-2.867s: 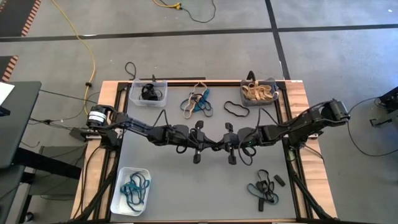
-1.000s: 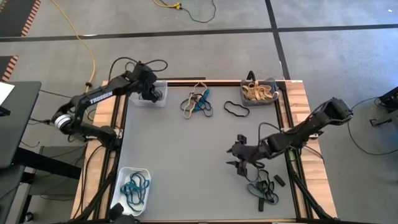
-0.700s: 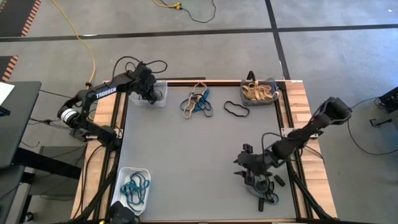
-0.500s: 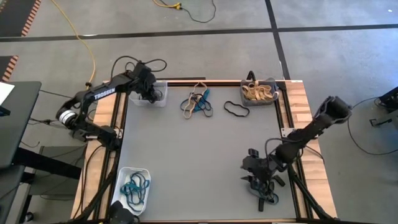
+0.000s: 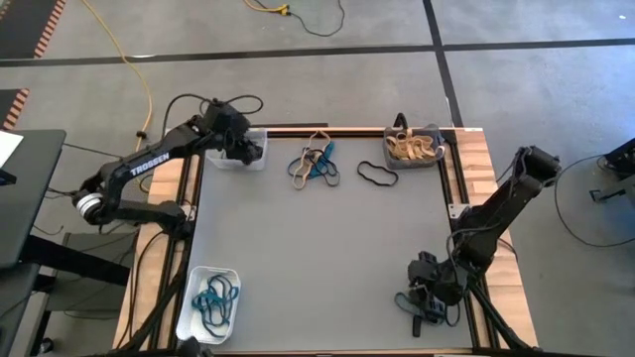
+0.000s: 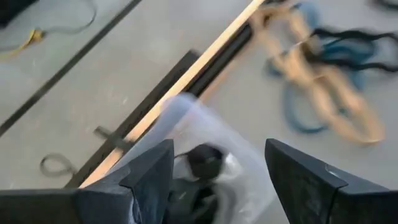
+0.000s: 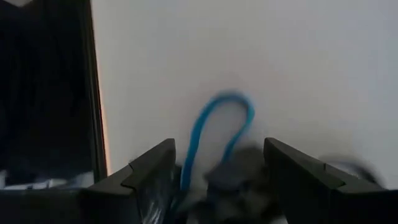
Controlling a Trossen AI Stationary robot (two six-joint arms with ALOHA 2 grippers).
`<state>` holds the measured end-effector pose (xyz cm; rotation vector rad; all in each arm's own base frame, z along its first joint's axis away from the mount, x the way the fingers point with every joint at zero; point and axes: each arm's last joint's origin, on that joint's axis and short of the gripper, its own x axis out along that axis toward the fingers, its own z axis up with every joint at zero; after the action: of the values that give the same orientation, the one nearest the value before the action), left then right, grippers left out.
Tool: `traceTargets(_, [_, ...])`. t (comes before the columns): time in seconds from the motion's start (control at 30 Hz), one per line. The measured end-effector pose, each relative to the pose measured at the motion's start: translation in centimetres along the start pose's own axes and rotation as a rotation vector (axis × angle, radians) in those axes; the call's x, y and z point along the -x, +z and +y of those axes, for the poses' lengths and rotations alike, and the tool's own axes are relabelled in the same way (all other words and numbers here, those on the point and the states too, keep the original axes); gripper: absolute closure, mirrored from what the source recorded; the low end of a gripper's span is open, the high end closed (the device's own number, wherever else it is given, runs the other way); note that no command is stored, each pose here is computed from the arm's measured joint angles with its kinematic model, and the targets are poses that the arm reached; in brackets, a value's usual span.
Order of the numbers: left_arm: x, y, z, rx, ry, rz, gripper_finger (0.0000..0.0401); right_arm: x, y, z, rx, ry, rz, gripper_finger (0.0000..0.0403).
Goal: Sort rubber bands into baskets
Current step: Put the black rubber band into the transparent bin
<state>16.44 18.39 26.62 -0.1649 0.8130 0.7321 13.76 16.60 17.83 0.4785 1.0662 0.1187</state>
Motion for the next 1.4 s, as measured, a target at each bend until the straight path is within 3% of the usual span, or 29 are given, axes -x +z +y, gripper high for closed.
traceTargets(0.43, [2.6, 0.8, -8.9, -0.142, -0.233, -0.101, 0.0159, -1.1, -1.9, 0.3, -0.118, -0.043, 0.119, 0.0130])
traceTargets(0.7, [4.3, 0.2, -13.5, -0.239, -0.276, -0.151, 0.0159, -2.3, -2.7, 0.0, -0.180, -0.084, 0.238, 0.0138])
traceTargets(0.87, [5.0, -0.1, -14.9, -0.259, -0.288, -0.172, 0.0159, -2.4, -2.5, -0.1, -0.138, -0.087, 0.232, 0.0197])
traceTargets(1.13, [5.5, -0.4, -15.8, -0.260, -0.304, -0.183, 0.0159, -2.6, -1.6, -0.5, -0.021, -0.085, 0.213, 0.0378])
traceTargets(1.4, [5.9, -0.6, -16.5, -0.259, -0.332, -0.185, 0.0159, -1.9, -0.1, -0.5, 0.076, -0.142, 0.163, 0.0386])
